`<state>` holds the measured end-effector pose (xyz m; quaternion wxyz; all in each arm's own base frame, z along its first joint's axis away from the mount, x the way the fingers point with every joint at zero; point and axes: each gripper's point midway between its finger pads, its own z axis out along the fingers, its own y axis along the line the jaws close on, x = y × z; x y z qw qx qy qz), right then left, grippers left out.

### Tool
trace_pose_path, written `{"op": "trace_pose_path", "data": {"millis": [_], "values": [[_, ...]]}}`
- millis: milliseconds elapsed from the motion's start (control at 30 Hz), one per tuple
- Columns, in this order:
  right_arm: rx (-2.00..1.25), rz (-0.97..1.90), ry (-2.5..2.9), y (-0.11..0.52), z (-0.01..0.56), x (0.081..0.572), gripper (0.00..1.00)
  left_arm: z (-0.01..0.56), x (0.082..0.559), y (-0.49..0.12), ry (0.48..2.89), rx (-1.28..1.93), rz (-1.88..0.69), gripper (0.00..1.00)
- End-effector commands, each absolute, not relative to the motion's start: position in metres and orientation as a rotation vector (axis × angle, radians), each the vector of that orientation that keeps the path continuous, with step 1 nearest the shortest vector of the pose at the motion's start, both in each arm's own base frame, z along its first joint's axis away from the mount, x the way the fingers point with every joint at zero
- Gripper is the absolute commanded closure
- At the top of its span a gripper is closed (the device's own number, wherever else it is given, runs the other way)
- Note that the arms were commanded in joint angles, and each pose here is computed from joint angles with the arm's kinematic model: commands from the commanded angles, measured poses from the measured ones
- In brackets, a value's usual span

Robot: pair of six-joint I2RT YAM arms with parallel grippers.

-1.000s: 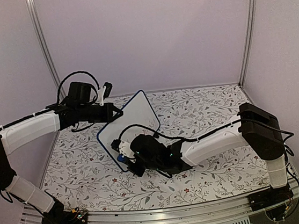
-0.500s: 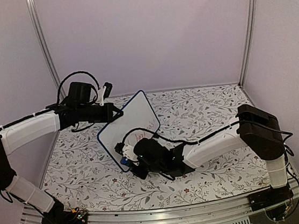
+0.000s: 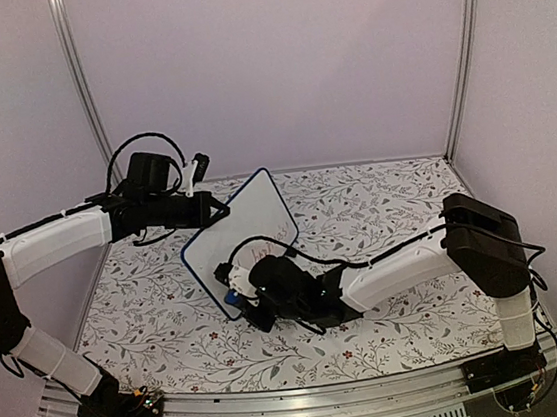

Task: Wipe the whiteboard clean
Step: Erase the center of the board.

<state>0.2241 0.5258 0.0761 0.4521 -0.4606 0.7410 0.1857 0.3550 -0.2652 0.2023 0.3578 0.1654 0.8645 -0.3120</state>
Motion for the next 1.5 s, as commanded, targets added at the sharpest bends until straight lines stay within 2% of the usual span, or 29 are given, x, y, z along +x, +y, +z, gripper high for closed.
{"op": "trace_pose_path", "data": {"millis": [0,200,400,767,933,1467], "values": [[-1.074,0.517,1.725,0.547,0.128,0.237,0.84,0.181,0.335,-0.270,2.312,0.464,-0.835,1.00],[-1.061,0.522,1.670,0.558,0.151,0.242,0.83,0.182,0.335,-0.270,2.310,0.466,-0.834,1.00],[-1.047,0.537,1.684,0.554,0.152,0.247,0.83,0.184,0.335,-0.271,2.306,0.467,-0.837,1.00],[-1.082,0.545,1.815,0.522,0.090,0.231,0.83,0.183,0.335,-0.271,2.306,0.468,-0.837,1.00],[-1.073,0.559,1.837,0.518,0.084,0.229,0.83,0.182,0.335,-0.271,2.310,0.466,-0.839,1.00],[-1.023,0.562,1.589,0.565,0.188,0.256,0.83,0.181,0.335,-0.270,2.312,0.466,-0.832,1.00]]}}
